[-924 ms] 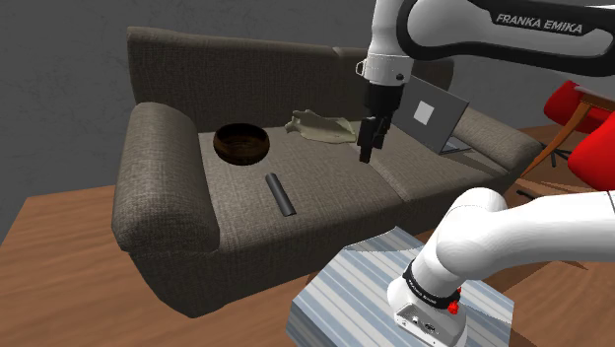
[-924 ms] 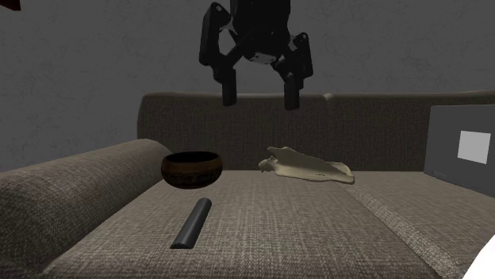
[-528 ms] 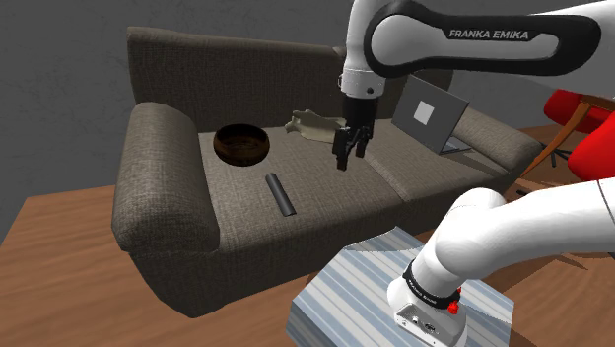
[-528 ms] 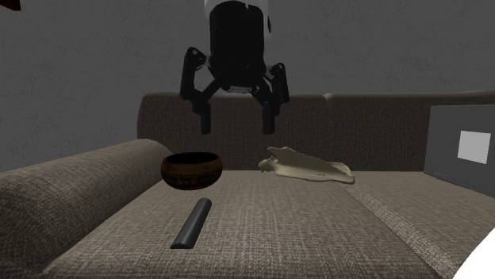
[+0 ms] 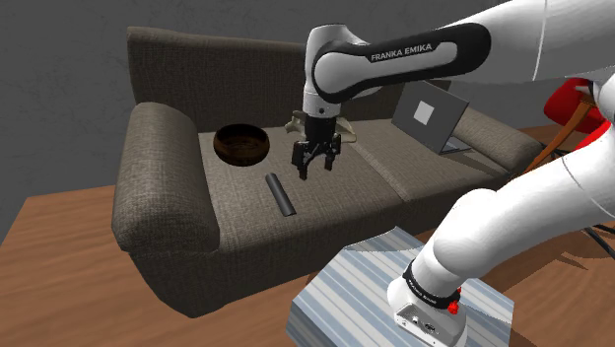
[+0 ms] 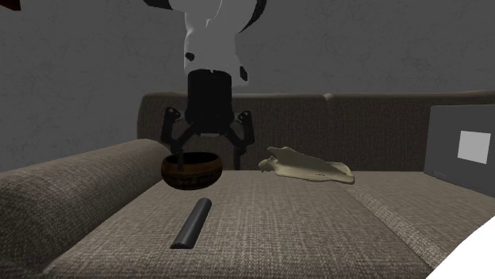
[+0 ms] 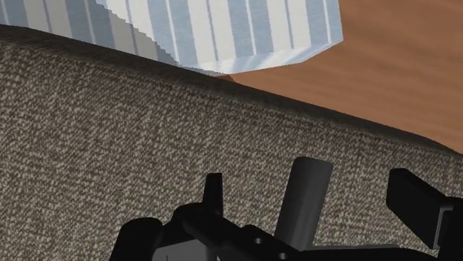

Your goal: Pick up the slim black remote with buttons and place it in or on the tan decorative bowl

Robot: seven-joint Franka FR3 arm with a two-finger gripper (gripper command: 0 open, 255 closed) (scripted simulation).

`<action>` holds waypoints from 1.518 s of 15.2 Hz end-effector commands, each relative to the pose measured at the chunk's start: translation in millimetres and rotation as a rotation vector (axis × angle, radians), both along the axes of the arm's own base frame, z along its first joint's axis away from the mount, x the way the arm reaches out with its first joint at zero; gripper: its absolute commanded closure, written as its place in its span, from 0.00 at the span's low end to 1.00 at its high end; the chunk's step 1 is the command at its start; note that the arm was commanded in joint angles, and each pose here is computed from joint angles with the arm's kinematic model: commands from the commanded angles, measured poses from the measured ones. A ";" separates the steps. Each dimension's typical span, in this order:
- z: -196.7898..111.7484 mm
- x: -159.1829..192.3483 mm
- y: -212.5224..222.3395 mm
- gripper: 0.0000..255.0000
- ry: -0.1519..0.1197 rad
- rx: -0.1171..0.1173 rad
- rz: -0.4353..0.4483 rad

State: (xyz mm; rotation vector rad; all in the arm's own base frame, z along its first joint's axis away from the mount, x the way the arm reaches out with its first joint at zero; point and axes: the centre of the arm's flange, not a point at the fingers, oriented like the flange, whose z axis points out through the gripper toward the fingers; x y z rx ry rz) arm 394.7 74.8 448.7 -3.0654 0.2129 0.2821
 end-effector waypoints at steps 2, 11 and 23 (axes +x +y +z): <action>-27.5 27.9 4.4 0.00 0.007 0.000 -0.076; -101.3 104.9 6.6 0.00 0.031 -0.002 -0.274; -140.4 97.6 11.2 0.00 0.031 -0.002 -0.274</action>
